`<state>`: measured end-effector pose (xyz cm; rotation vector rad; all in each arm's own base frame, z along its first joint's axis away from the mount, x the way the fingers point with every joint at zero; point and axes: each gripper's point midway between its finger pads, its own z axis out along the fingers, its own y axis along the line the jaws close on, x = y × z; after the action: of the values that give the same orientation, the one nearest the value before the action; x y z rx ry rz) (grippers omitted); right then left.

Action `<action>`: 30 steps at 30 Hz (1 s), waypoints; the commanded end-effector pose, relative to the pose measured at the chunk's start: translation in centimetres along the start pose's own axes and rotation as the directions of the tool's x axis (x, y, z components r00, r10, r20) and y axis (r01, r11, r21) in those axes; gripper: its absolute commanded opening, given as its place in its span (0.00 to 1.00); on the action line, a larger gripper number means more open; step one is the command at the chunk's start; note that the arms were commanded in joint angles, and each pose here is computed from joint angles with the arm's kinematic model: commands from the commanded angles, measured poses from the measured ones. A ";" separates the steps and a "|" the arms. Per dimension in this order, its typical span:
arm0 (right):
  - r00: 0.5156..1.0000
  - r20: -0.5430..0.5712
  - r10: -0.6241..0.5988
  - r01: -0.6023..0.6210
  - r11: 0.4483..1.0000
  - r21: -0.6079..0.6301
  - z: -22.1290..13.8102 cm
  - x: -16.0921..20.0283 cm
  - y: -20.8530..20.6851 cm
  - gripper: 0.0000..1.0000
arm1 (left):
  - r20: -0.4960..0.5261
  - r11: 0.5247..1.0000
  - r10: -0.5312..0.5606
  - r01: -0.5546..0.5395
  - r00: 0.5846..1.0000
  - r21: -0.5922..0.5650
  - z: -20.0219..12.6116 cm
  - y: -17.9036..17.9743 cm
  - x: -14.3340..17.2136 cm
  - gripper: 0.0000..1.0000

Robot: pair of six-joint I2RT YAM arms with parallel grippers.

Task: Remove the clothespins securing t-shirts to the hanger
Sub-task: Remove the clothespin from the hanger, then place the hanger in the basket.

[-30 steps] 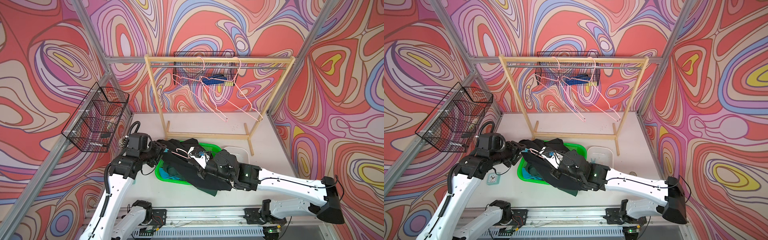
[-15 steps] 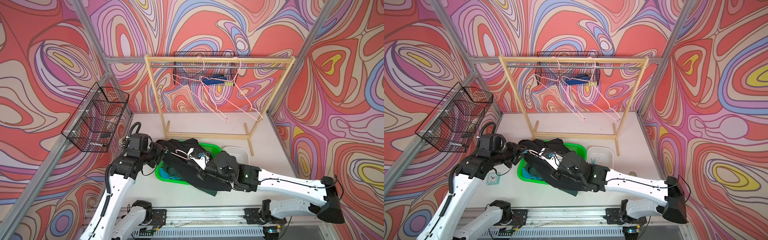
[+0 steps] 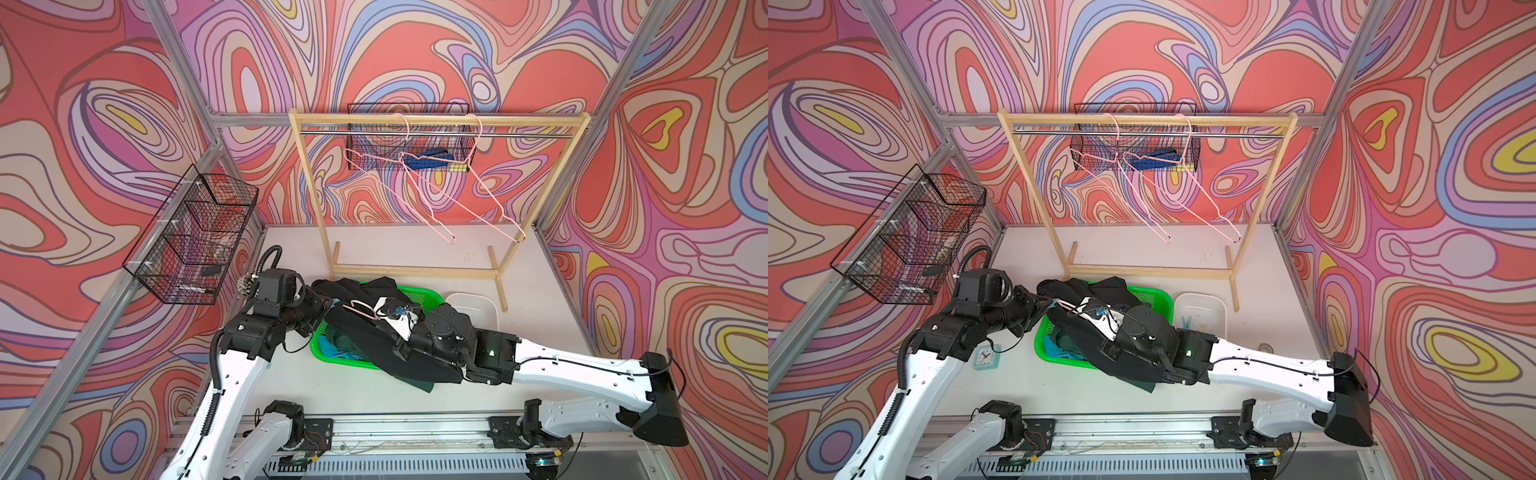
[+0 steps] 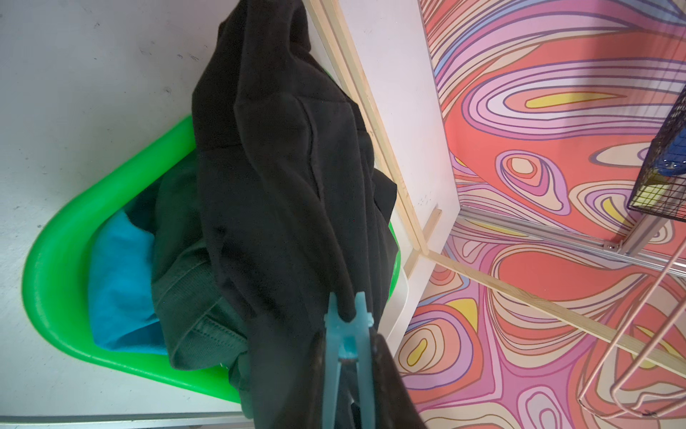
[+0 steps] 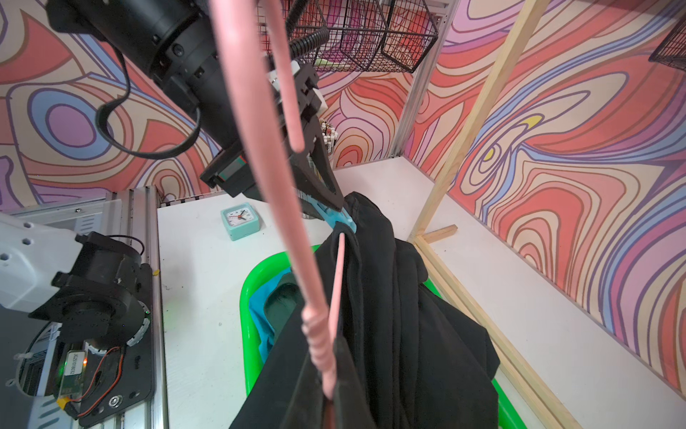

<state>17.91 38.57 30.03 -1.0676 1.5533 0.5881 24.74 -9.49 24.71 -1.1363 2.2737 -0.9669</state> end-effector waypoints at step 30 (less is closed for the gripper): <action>0.832 -0.269 0.484 -0.466 0.875 0.133 6.7 7.9 -7.5 0.00 | 0.165 0.961 0.275 -0.272 0.947 -0.042 -3.8 -0.6 -2.1 0.16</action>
<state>27.40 38.58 24.03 -0.7951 1.9812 0.7554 24.33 -7.39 27.48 -0.8678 2.2295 -0.7867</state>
